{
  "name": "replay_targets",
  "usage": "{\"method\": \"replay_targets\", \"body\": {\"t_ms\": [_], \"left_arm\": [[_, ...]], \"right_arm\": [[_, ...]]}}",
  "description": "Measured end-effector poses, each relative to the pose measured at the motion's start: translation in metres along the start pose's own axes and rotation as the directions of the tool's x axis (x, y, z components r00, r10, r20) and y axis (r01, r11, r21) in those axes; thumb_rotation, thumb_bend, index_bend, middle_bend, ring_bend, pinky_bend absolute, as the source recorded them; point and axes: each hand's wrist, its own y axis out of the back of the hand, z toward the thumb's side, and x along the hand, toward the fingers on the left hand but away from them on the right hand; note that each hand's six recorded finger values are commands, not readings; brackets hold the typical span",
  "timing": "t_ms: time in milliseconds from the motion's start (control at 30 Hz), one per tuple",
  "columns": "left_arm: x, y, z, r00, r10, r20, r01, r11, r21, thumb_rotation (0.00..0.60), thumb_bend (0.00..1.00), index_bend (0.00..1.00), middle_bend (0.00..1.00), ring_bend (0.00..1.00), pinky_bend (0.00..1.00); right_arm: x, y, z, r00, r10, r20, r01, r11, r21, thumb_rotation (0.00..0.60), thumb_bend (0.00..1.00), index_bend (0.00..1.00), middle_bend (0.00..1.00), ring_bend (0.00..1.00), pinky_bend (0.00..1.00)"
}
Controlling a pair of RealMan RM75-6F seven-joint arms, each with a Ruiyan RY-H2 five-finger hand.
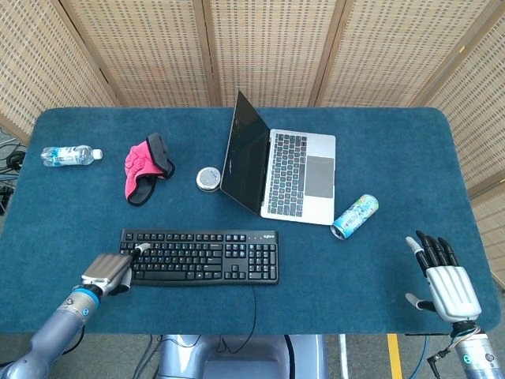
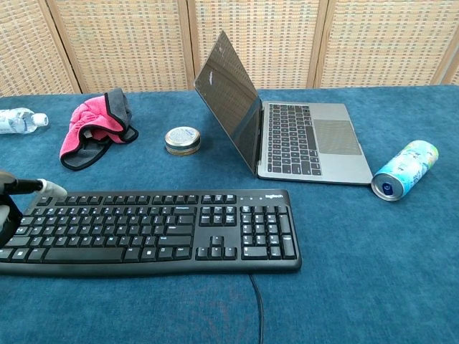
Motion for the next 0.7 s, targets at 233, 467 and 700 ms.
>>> {"method": "replay_targets", "body": {"t_ms": [233,467,700], "left_arm": [[0.010,-0.008,0.007,0.998,-0.056,-0.015,0.056,0.998,0.020,0.600,0.90,0.00,0.61,0.64,0.40],[0.013,-0.011,0.009,0.996,-0.080,-0.027,0.080,0.996,0.031,0.600,0.90,0.00,0.61,0.64,0.40],[0.016,-0.012,0.010,0.995,-0.093,-0.036,0.095,0.995,0.034,0.600,0.91,0.00,0.61,0.64,0.40]], "right_arm": [[0.000,0.001,-0.001,1.000,-0.002,0.001,0.002,1.000,-0.004,0.600,0.02,0.00,0.00,0.00,0.00],[0.000,0.001,0.000,1.000,-0.003,-0.001,0.003,1.000,-0.005,0.600,0.02,0.00,0.00,0.00,0.00],[0.000,0.001,-0.001,1.000,-0.004,-0.001,0.004,1.000,-0.004,0.600,0.02,0.00,0.00,0.00,0.00]]}}
